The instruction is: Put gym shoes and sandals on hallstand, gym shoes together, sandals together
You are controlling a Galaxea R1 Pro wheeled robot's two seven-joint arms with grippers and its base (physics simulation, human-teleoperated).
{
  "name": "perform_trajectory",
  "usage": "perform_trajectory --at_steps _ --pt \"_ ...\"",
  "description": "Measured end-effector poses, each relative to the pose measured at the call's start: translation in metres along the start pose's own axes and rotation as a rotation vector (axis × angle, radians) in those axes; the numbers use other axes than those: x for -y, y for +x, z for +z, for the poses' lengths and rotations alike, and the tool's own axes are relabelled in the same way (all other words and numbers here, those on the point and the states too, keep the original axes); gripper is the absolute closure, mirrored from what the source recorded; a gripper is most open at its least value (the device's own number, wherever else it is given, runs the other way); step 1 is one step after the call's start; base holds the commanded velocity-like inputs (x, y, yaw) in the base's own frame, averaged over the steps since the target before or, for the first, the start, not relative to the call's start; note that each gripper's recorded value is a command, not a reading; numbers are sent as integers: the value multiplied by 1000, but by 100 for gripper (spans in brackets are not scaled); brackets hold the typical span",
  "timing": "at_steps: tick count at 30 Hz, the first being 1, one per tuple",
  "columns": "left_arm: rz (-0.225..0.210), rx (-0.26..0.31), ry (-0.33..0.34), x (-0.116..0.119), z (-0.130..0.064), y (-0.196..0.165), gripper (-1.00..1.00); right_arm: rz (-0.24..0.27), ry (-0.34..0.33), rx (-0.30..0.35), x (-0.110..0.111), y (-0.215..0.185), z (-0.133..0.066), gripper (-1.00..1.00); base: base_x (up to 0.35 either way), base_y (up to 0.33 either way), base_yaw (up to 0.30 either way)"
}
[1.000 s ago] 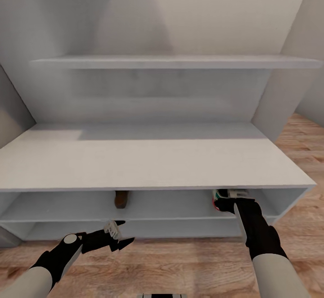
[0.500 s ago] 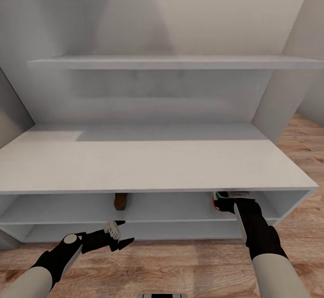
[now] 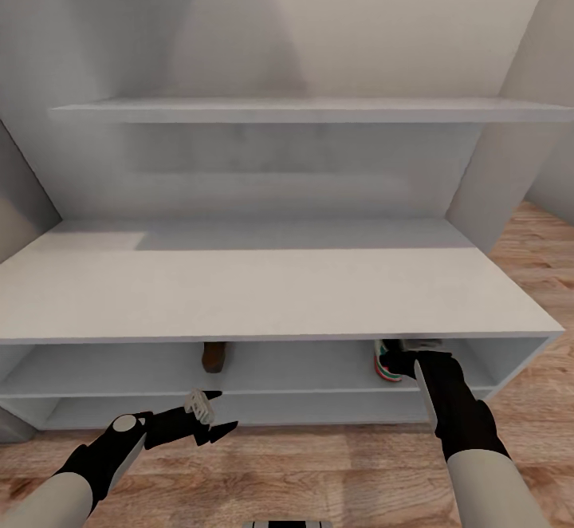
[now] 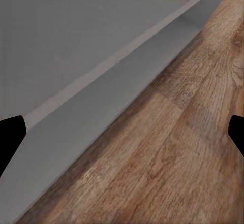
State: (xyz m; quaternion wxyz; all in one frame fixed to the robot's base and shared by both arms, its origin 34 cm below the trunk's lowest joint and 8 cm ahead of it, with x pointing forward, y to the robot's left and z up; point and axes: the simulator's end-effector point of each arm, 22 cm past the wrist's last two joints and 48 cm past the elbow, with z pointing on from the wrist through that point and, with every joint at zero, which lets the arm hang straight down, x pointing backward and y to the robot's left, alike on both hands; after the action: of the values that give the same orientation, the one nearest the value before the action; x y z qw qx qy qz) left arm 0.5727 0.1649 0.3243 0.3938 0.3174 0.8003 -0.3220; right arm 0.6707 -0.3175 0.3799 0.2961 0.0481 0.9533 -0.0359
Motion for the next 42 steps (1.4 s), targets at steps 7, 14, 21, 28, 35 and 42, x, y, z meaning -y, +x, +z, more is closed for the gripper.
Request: perform_trajectory --at_steps 7,14,21,28,35,42 --pt "0 0 0 0 0 0 -100 0 0 0 0 0 0 -100 0 0 0" --pt "-1 -1 0 0 0 1 -100 0 0 0 0 0 0 -100 -188 0 0" --pt "-2 -1 0 0 0 1 -100 0 0 -1 0 0 0 -100 -335 0 0" --pt "-1 -1 0 0 0 1 -100 0 0 -1 0 0 0 -100 -339 0 0" --pt "-2 -1 0 0 0 1 -100 -2 1 0 0 0 0 -100 -338 0 0" --pt "-1 -1 0 0 0 1 -100 -4 3 6 1 -2 0 -100 -263 0 0"
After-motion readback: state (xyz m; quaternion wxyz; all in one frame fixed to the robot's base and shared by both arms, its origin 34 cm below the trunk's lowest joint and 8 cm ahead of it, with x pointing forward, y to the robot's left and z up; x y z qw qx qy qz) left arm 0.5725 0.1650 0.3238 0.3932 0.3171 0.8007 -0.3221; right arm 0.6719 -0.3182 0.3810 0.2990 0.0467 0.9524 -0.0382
